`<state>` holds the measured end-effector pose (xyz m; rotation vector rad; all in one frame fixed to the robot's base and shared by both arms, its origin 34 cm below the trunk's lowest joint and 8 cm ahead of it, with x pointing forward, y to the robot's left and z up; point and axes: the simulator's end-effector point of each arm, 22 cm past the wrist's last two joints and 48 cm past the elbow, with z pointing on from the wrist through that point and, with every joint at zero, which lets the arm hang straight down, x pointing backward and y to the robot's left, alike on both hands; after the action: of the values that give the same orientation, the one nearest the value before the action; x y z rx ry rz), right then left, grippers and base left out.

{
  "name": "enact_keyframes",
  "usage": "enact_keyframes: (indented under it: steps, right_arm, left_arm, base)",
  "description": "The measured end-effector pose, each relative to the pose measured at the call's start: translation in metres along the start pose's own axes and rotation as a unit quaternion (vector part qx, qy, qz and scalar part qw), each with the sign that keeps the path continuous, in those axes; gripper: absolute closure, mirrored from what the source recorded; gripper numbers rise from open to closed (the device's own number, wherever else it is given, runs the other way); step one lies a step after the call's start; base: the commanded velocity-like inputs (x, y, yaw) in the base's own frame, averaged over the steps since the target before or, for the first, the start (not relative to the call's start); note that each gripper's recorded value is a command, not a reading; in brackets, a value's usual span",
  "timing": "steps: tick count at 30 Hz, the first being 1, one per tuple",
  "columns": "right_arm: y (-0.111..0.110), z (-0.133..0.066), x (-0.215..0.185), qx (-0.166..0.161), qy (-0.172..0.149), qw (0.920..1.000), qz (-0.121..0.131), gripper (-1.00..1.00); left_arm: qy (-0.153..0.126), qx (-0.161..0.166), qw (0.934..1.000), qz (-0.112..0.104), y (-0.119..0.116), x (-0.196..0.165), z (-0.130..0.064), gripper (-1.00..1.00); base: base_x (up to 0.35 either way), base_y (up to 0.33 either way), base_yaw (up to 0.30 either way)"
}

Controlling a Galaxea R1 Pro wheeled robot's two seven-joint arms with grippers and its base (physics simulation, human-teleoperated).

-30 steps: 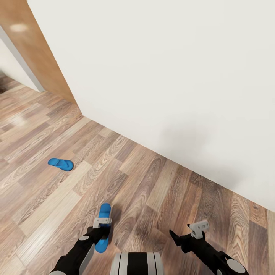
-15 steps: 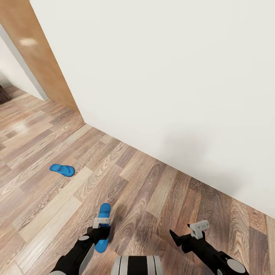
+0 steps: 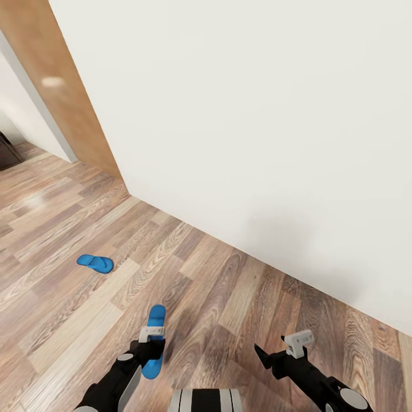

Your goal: In the bedroom, move the book from the bed onto either nightstand, and place the two sandals side by side next to the bed.

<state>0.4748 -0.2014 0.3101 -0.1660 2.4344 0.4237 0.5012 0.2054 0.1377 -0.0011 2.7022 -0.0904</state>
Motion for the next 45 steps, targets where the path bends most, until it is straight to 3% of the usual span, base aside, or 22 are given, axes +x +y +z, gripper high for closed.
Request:
enact_keyframes:
  steps: [9,24,45]
  right_arm:
    - [0.002,-0.007,-0.014,0.001,-0.017,0.9998,-0.007,-1.00]
    - [0.005,-0.019,-0.032,0.013,-0.033,0.9986,-0.039,-1.00]
    - [0.008,-0.040,-0.064,0.018,-0.073,0.9955,-0.057,-1.00]
  left_arm:
    - [-0.019,0.000,0.9998,0.002,0.000,-0.014,-0.009,1.00]
    - [-0.014,-0.004,0.9999,0.004,0.001,0.013,-0.020,1.00]
    - [-0.062,-0.006,0.9980,0.002,0.003,-0.027,-0.042,1.00]
  base:
    - [0.000,0.000,0.000]
    - [0.000,0.000,0.000]
    - [0.000,0.000,0.000]
